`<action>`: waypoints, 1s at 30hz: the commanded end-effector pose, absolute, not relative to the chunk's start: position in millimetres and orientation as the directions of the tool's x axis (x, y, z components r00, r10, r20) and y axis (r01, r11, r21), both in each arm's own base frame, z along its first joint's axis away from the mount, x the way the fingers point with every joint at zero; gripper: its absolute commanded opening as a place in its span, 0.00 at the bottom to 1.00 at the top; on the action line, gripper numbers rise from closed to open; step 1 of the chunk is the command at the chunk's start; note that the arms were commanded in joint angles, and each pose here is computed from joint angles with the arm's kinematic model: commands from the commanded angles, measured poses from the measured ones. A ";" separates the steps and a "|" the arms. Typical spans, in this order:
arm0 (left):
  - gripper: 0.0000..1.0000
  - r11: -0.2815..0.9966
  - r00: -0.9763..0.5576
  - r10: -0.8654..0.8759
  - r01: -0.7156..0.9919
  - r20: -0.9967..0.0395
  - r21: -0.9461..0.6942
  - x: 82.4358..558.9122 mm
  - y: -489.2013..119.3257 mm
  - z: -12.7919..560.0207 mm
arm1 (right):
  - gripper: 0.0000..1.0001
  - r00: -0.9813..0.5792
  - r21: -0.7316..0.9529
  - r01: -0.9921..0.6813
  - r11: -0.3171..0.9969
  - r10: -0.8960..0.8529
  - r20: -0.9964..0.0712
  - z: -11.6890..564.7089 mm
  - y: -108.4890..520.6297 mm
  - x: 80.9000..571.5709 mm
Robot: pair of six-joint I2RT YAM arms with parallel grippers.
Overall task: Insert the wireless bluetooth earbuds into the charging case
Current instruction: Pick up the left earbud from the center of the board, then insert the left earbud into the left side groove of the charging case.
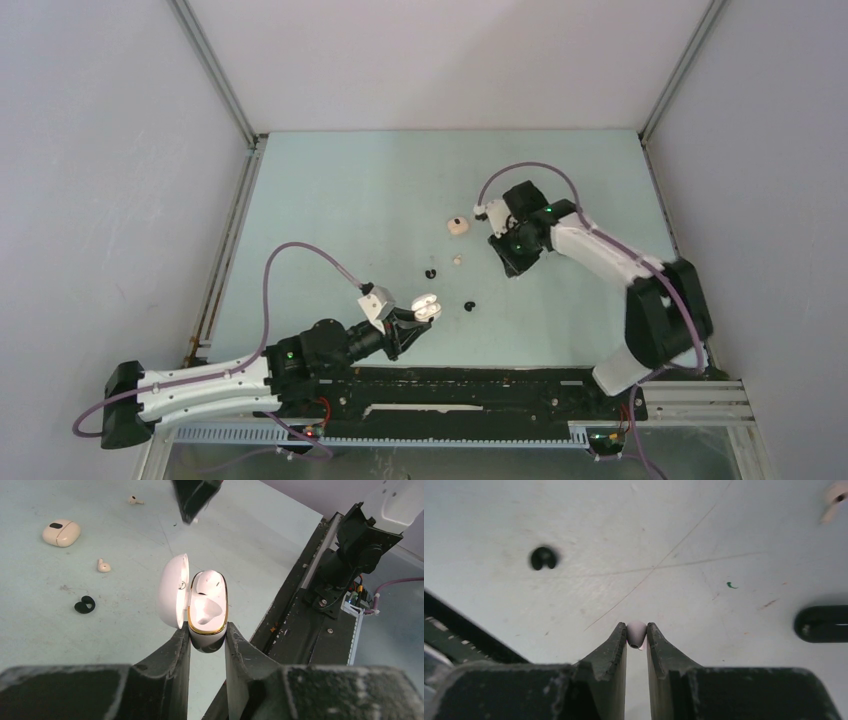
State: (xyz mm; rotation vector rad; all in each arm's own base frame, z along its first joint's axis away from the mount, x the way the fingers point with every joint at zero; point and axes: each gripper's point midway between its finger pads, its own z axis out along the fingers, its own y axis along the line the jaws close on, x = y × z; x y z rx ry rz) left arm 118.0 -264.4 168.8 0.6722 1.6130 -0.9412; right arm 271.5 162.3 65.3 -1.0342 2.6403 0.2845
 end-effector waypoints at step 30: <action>0.00 0.341 -0.068 -0.195 0.931 -0.978 -0.133 110.9 -327.8 234.1 | 0.00 -0.106 0.110 -0.976 -0.186 -0.034 -0.994 341.2 276.3 123.1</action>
